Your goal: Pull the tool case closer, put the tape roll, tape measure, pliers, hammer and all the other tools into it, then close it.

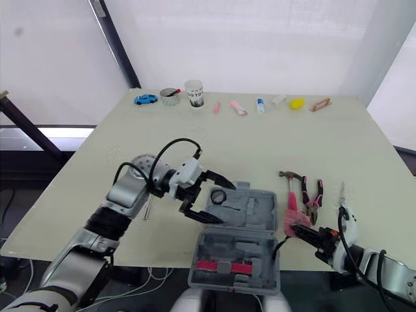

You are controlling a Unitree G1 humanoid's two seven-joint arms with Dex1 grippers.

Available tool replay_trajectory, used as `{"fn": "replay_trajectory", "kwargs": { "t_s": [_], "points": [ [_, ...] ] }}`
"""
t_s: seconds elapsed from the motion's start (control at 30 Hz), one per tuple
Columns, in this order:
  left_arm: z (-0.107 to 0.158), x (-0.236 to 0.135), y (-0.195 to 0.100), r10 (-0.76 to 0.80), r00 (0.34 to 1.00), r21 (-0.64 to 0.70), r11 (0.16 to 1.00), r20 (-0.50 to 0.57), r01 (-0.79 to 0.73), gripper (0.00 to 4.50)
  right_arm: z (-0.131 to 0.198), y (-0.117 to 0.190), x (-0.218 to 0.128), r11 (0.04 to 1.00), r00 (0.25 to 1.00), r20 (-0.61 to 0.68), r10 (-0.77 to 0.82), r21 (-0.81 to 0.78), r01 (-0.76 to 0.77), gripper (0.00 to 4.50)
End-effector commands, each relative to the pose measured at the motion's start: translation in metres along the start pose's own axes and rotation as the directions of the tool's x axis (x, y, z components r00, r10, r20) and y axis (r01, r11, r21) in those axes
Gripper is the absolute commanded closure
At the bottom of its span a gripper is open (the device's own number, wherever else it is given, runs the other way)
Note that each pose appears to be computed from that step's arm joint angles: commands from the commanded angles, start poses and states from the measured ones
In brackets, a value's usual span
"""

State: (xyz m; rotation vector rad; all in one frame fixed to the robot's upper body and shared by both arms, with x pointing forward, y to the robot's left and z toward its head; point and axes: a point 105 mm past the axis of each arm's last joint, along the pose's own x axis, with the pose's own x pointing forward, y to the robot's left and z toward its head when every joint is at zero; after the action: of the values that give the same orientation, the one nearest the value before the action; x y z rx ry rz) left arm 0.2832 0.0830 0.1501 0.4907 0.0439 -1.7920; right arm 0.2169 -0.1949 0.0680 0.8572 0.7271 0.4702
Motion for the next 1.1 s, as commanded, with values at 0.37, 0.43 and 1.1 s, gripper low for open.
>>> {"fn": "replay_trajectory", "kwargs": {
  "t_s": [0.37,0.43,1.1],
  "points": [
    [0.009,-0.026,-0.036,0.040,0.998,-0.042,0.998,0.053,-0.037,0.00,-0.018,-0.031,-0.001,0.998,0.994,-0.088,-0.063,0.018,0.065,4.01],
    [0.010,-0.027,-0.037,0.050,0.997,-0.044,0.998,0.055,-0.047,0.00,-0.022,-0.030,0.001,0.998,0.993,-0.099,-0.057,0.028,0.060,4.01],
    [0.011,-0.029,-0.045,0.069,0.996,-0.053,0.996,0.062,-0.066,0.00,0.000,-0.037,-0.039,0.920,0.979,-0.059,-0.196,-0.355,0.163,0.03]
  ]
}}
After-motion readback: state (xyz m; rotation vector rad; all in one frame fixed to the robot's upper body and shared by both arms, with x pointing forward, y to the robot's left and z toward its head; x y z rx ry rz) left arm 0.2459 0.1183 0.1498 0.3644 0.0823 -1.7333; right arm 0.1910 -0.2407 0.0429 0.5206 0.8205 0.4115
